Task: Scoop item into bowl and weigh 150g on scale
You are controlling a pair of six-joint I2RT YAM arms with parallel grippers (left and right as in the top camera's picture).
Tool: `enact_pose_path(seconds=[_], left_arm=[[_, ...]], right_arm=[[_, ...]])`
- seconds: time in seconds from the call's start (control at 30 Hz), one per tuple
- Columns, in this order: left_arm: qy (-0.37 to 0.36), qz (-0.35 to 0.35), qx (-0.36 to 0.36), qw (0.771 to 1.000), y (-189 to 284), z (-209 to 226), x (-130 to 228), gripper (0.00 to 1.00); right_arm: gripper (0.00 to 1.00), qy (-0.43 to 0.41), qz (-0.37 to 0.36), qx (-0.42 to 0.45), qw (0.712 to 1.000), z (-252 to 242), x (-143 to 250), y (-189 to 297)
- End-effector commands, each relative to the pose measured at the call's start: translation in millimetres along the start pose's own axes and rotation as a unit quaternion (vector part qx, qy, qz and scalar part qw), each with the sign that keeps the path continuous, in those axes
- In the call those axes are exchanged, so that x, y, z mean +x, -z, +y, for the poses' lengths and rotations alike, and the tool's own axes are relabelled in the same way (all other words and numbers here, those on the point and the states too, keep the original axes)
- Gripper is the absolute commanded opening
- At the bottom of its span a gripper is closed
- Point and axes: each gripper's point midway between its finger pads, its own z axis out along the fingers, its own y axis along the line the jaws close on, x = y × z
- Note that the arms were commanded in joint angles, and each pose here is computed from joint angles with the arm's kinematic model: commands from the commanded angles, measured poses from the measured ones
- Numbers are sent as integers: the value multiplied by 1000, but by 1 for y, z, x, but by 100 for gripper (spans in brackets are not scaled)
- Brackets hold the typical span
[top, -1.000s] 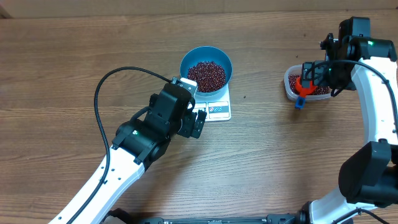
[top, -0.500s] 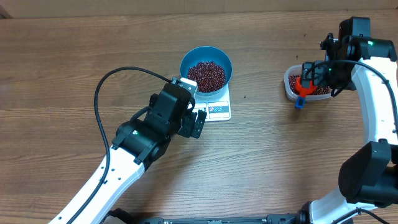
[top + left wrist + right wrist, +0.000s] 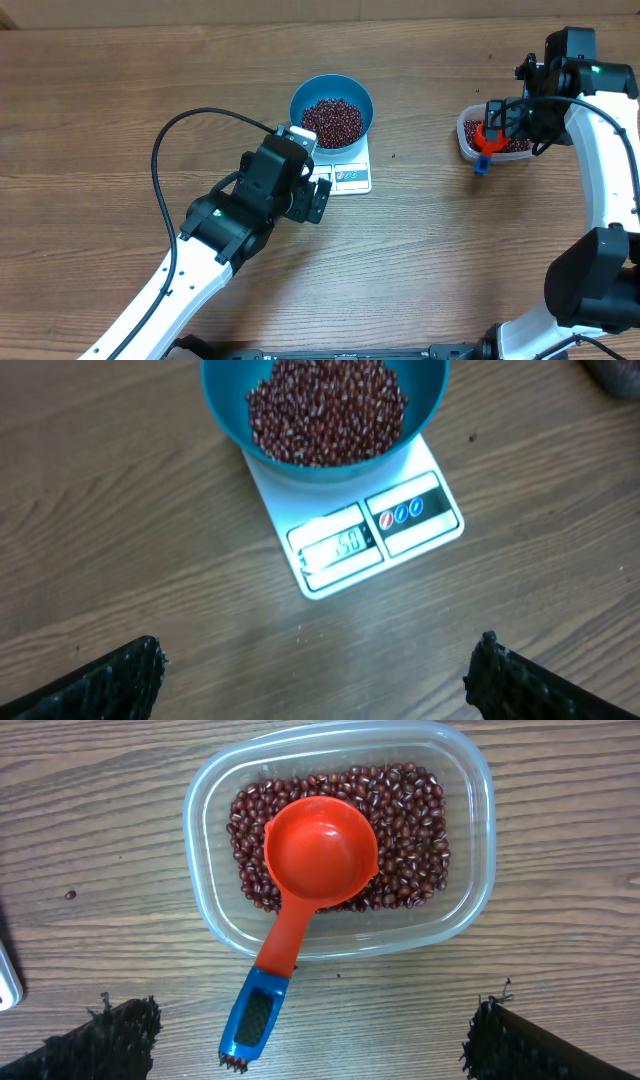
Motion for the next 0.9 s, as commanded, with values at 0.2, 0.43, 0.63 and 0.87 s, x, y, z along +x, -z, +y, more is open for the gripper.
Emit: enact_pose_path(seconds=[0.2, 0.43, 0.63, 0.87], left_arm=[[23, 0, 21, 1000, 15, 15, 34, 100], [57, -36, 44, 997, 19, 26, 63, 100], [83, -151, 32, 985, 37, 45, 55, 100], [115, -270, -8, 956, 63, 78, 44, 100]], right_arm=[[100, 1, -23, -2, 1000, -2, -9, 12], [100, 1, -23, -2, 1000, -2, -9, 12], [100, 1, -23, -2, 1000, -2, -9, 12], [100, 1, -23, -2, 1000, -2, -9, 12]])
